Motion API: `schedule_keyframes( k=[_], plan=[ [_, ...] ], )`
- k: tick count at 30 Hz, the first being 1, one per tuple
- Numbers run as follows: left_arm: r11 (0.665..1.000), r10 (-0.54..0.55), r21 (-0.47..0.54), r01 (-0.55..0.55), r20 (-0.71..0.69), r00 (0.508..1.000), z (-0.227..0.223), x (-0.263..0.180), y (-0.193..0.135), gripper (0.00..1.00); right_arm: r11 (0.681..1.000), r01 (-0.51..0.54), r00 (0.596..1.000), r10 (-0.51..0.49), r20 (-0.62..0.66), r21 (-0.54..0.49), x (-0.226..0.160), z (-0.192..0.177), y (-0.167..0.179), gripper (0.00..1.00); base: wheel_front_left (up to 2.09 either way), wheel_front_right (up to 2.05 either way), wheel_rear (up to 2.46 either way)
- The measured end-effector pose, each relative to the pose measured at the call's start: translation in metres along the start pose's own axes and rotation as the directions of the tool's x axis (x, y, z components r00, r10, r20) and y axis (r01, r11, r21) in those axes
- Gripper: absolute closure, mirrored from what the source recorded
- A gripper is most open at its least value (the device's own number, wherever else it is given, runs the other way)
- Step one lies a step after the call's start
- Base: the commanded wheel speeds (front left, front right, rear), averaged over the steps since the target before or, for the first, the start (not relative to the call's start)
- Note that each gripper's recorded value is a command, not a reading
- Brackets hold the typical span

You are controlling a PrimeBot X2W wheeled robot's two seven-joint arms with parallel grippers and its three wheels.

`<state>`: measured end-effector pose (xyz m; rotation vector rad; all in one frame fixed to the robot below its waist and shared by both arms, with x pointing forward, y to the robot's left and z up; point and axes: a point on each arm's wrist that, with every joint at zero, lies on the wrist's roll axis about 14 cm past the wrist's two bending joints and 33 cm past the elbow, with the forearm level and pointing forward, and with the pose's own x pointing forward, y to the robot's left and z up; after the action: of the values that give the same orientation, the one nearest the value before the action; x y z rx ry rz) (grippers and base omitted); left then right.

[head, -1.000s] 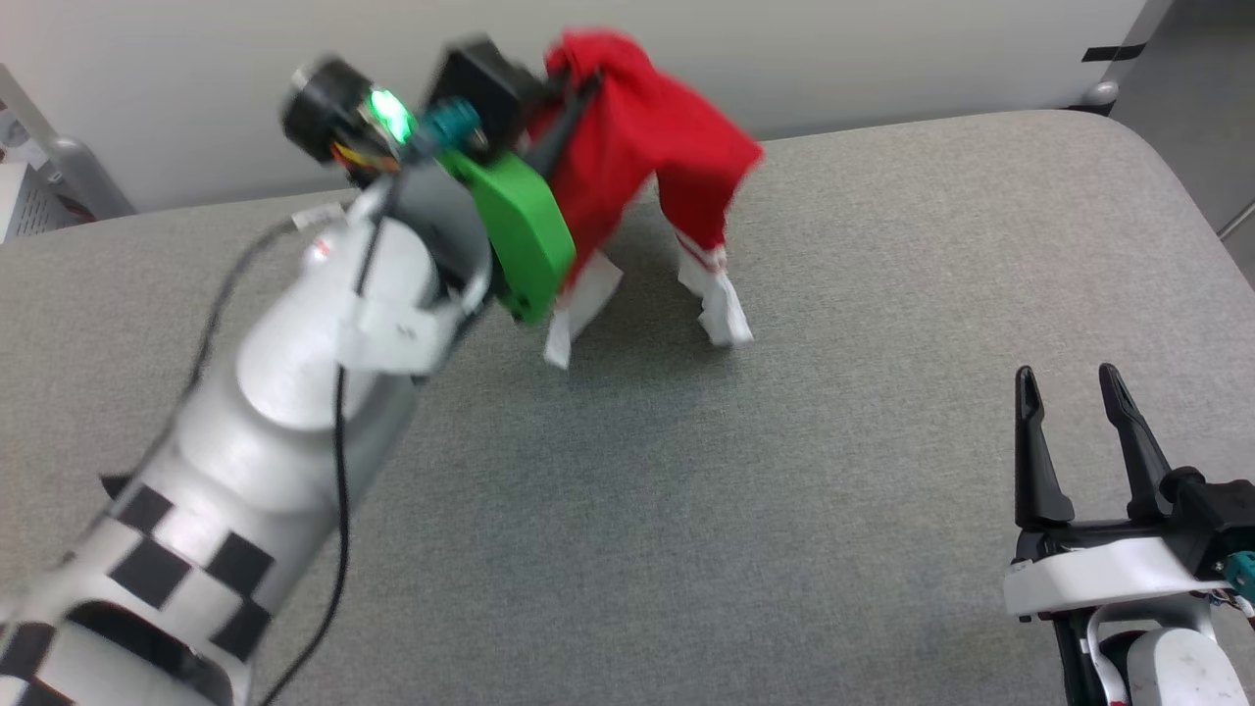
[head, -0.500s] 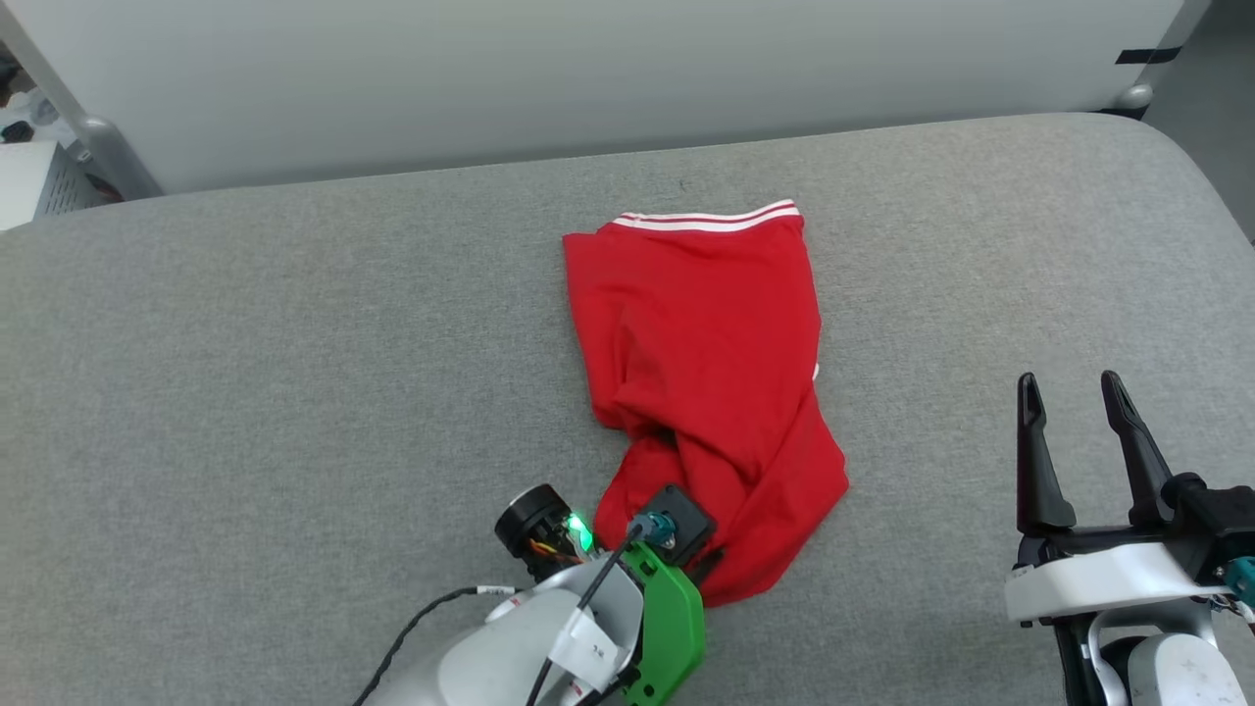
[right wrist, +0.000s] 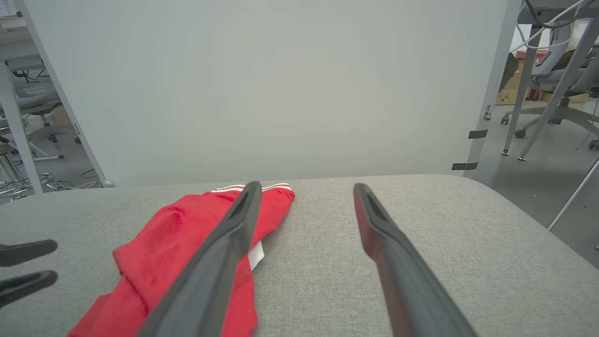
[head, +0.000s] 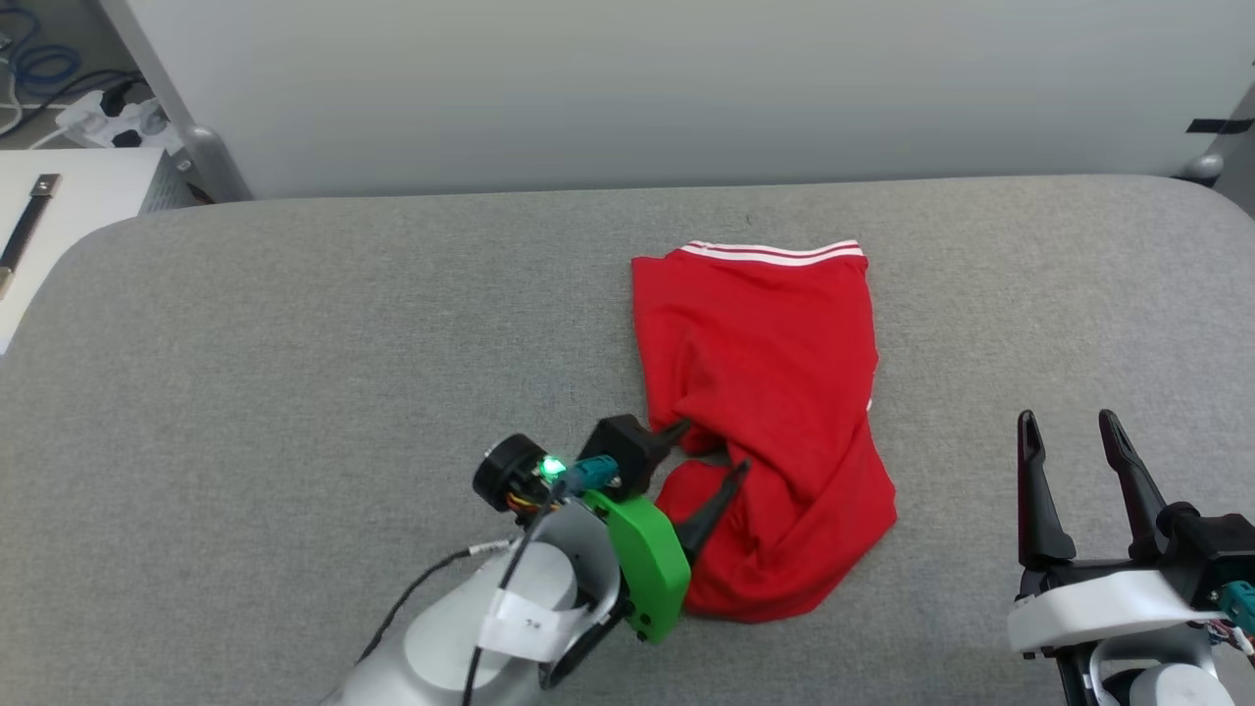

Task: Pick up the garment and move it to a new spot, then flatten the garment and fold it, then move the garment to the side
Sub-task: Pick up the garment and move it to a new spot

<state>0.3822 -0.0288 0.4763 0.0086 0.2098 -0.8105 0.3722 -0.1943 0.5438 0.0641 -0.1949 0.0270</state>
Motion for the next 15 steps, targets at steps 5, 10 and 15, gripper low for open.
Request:
schedule_keyframes(
  k=[5,10,15],
  plan=[
    [0.986,0.156,0.028,-0.166,0.206,0.966,0.052,-0.029,0.048,0.00,1.000,-0.027,1.000,0.027,-0.011,0.007,-0.001,-0.002,0.009,0.00,0.00,0.00,0.00],
    [0.939,0.324,-0.005,-0.345,0.355,0.877,0.089,-0.074,0.085,0.00,0.998,-0.059,0.998,0.059,-0.014,0.013,0.001,-0.001,0.020,0.00,0.00,0.00,0.00],
    [0.886,0.451,-0.091,-0.455,0.401,0.798,0.084,-0.116,0.096,0.00,0.997,-0.071,0.997,0.071,-0.024,0.014,-0.001,-0.003,0.024,0.00,0.00,0.00,0.00]
  ],
)
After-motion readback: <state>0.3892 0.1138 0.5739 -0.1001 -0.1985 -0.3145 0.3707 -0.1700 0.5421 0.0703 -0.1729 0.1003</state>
